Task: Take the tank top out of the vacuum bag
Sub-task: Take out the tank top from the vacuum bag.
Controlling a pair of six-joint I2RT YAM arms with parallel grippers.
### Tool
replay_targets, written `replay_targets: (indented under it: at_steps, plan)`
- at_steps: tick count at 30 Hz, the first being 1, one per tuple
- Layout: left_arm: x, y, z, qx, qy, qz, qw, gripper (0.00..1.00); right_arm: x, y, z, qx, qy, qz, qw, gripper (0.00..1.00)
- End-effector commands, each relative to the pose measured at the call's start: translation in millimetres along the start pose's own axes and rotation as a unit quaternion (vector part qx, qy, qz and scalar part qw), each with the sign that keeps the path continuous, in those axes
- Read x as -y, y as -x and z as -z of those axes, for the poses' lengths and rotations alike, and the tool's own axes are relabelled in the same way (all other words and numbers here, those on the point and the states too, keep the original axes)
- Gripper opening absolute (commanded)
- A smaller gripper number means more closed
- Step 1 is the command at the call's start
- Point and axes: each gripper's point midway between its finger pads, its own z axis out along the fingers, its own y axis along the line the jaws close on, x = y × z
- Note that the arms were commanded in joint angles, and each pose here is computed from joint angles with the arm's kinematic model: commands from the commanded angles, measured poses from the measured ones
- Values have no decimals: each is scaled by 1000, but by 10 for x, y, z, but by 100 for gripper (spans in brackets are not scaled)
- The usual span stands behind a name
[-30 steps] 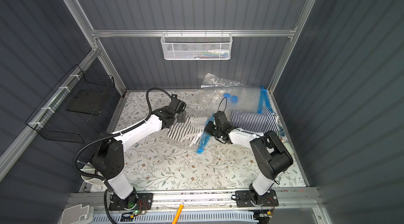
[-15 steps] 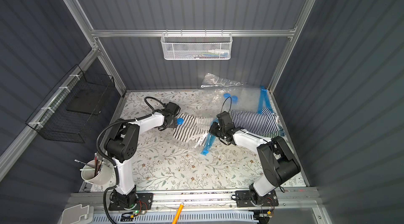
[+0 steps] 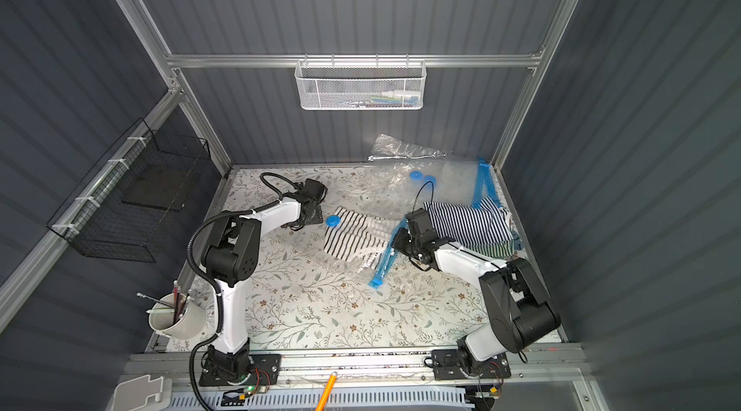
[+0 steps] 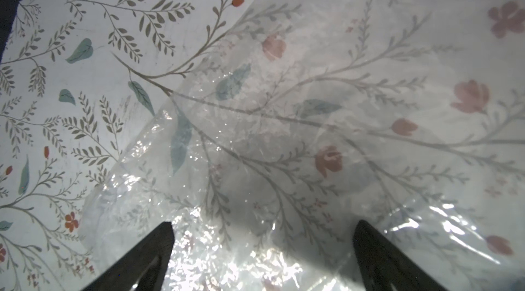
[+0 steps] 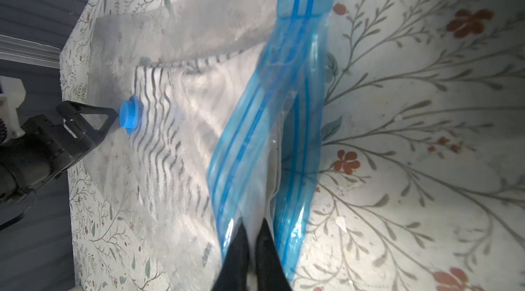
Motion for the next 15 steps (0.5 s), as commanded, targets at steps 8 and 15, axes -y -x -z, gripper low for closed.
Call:
replay_targets:
  at_steps: [8, 15]
  plan:
    - [-95, -232, -211, -43, 30, -14, 999, 100, 250, 4, 253, 23, -41, 2, 999, 0]
    - [-77, -261, -239, -47, 28, -16, 998, 100, 253, -127, 150, -7, -27, -3, 1000, 1]
